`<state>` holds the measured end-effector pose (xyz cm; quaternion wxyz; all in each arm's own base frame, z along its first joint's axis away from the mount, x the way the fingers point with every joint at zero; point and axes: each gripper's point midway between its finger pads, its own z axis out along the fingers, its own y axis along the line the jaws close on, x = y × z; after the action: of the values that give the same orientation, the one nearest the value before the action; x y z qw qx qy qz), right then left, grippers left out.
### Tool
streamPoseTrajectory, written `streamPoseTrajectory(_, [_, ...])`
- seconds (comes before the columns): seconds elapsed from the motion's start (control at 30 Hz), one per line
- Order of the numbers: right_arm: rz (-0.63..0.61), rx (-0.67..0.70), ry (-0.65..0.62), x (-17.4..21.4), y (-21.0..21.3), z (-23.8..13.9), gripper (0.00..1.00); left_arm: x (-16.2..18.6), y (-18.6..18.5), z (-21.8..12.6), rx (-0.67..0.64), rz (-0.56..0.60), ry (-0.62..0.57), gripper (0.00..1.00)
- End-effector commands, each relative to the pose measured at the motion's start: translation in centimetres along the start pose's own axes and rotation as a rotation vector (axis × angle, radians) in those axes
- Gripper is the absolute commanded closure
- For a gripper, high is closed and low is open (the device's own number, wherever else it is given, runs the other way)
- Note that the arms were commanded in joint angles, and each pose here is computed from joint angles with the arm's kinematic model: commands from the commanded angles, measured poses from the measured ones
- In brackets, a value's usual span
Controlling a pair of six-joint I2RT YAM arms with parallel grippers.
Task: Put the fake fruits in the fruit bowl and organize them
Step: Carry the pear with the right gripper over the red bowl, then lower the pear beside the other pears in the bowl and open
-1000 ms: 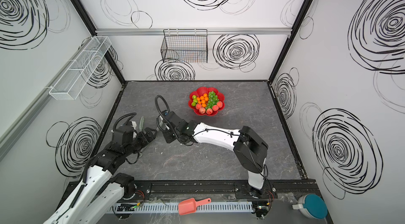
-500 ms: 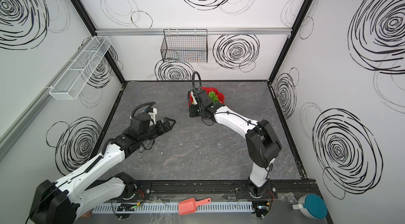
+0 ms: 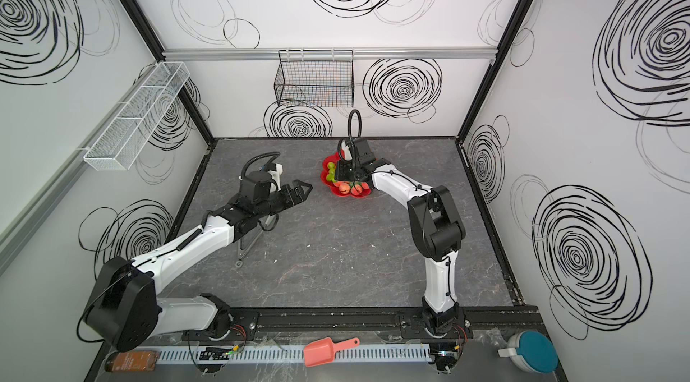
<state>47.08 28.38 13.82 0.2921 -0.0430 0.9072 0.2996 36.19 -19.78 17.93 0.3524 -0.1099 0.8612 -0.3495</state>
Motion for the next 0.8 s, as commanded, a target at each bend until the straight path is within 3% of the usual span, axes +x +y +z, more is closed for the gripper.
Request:
streamPoseTrajectory(0.0, [0.023, -0.064, -0.033, -2.4, 0.6, 0.5, 1.00, -2.4, -1.6, 0.4, 0.062, 0.027, -0.047, 0.04])
streamPoseTrajectory(0.43, [0.031, -0.071, 0.037, -1.0, -0.6, 2.3, 1.00, -2.6, -0.7, 1.9, 0.050, 0.022, -0.028, 0.04])
streamPoseTrajectory(0.77, [0.081, -0.047, -0.046, -4.2, -3.1, 2.4, 1.00, -2.9, -1.0, 2.8, 0.052, 0.032, -0.020, 0.04])
